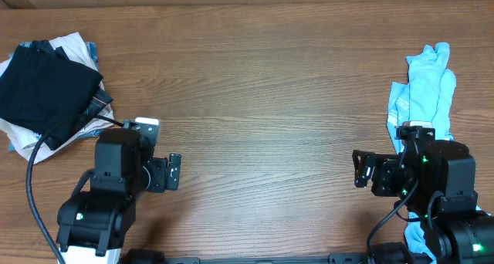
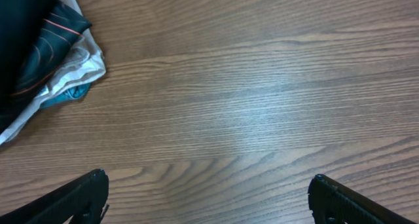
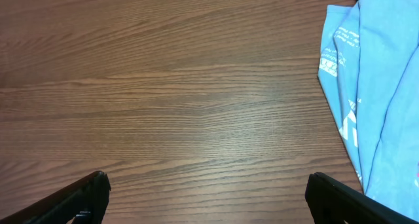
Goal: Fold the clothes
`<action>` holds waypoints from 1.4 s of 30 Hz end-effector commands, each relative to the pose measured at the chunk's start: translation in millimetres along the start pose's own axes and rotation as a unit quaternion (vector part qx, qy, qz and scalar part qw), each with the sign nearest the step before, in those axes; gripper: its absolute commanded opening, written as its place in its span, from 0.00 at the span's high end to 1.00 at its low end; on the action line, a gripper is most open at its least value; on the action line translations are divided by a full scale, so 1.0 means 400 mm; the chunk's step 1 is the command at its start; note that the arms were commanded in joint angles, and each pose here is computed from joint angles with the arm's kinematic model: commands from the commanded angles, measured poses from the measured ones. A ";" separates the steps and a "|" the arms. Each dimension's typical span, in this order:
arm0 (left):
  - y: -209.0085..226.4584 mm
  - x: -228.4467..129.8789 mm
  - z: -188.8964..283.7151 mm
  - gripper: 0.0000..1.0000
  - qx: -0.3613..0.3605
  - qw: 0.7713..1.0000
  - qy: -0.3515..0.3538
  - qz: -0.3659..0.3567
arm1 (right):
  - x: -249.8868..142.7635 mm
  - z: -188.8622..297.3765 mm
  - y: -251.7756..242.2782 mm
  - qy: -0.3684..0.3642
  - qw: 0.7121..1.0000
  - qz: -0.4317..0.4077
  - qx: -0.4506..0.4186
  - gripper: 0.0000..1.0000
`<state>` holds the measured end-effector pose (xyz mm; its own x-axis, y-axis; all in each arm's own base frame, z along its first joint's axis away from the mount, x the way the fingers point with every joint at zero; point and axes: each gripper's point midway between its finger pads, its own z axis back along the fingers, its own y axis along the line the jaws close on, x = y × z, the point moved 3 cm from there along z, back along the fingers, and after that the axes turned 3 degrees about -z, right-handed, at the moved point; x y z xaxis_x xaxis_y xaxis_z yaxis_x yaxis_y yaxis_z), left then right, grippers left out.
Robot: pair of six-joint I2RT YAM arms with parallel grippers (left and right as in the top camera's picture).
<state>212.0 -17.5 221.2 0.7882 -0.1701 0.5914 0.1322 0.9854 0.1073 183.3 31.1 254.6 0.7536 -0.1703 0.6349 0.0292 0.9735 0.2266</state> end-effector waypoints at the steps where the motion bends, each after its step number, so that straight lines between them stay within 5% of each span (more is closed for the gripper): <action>1: -0.010 -0.008 -0.017 0.00 -0.010 1.000 0.015 0.002 | -0.003 -0.002 -0.003 0.000 1.000 0.001 -0.004 0.00; 15: -0.016 -0.019 -0.070 0.00 -0.012 0.998 0.064 -0.003 | -0.105 0.002 -0.033 -0.047 0.999 0.004 0.003 0.00; 23: -0.019 -0.029 -0.101 0.00 -0.014 0.996 0.094 -0.005 | -0.099 -0.078 -0.038 -0.221 0.973 0.060 0.038 0.00; 34: -0.024 -0.043 -0.141 0.00 -0.016 0.991 0.132 -0.009 | -0.038 -0.137 -0.028 -0.411 0.897 0.160 0.037 0.00; 38: -0.025 -0.047 -0.151 0.00 -0.016 0.990 0.142 -0.009 | -0.049 -0.174 -0.035 -0.432 0.882 0.185 0.026 0.00; 42: -0.026 -0.051 -0.160 0.00 -0.016 0.988 0.151 -0.010 | -0.072 -0.203 -0.047 -0.397 0.899 0.183 0.019 0.00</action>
<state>233.5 -21.6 161.6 0.9215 -0.1896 0.3389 0.1651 0.9812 0.0999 214.0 32.1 176.1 -0.0001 0.0569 0.9984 -0.1716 0.9836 -0.0561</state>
